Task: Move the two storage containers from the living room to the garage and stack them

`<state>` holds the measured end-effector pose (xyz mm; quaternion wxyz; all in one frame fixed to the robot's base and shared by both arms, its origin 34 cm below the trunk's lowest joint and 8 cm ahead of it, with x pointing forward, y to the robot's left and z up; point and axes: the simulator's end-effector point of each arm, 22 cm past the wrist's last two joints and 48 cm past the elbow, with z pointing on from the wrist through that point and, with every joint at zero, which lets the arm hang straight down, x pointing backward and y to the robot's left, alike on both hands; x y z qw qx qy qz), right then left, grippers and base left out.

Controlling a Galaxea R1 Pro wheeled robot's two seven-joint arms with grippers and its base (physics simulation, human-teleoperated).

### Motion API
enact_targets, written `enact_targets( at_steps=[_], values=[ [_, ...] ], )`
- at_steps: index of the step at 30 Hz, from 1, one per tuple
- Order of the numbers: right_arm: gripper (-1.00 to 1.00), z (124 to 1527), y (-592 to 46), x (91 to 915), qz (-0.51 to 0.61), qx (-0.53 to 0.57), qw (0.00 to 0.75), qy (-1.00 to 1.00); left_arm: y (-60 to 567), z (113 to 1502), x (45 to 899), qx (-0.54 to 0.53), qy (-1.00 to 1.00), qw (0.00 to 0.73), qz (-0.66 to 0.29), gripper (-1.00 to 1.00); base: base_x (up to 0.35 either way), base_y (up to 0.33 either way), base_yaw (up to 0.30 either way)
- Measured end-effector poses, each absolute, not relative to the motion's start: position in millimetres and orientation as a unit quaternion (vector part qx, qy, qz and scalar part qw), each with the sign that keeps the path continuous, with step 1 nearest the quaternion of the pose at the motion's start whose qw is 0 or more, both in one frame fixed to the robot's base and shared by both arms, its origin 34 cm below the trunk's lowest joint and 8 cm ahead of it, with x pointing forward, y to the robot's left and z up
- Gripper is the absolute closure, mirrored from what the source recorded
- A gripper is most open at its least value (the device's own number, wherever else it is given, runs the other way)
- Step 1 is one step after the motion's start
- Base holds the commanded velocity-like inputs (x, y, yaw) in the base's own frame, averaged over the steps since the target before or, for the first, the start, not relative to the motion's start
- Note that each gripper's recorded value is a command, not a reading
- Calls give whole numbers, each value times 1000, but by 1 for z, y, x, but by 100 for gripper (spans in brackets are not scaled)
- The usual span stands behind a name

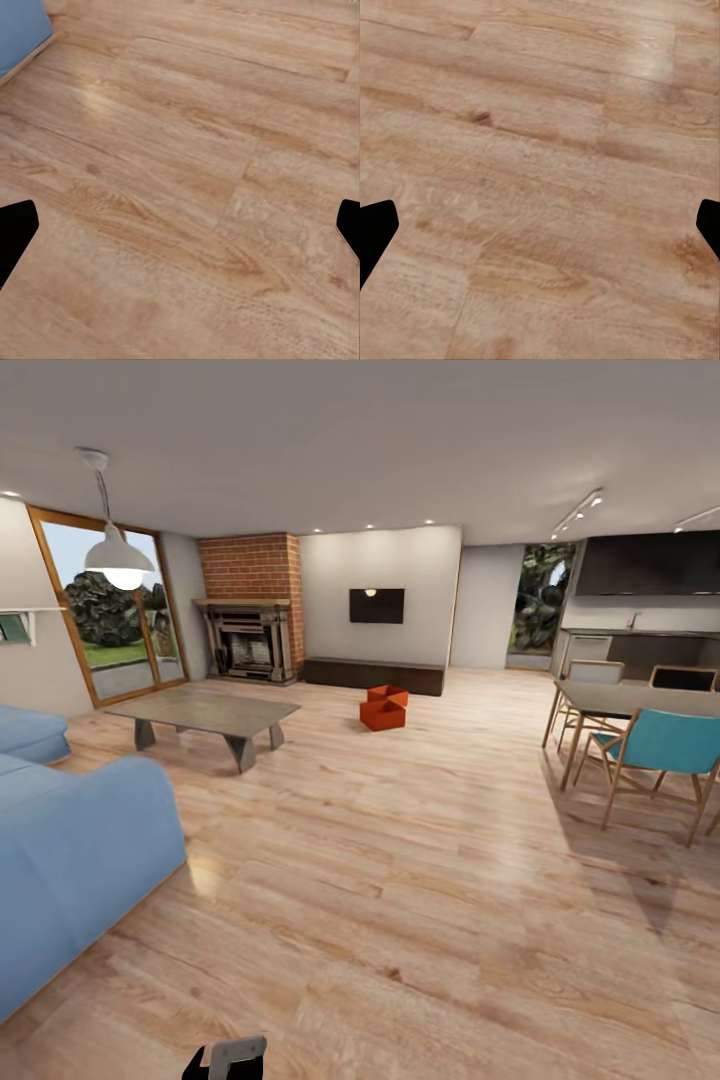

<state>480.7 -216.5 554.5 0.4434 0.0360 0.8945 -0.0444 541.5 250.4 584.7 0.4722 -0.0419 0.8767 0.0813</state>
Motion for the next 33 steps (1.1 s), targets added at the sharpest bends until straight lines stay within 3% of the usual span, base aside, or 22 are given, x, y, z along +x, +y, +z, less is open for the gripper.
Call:
enact_targets(
  at_steps=[20,33],
  values=[
    [-100,554,-217,480,-44,36,443,895,250,585,541,-42,877,472,81,-100,341,-138,0],
    [-100,554,-217,481,-44,36,443,895,251,585,542,-42,877,472,82,-100,341,-17,0]
  ],
)
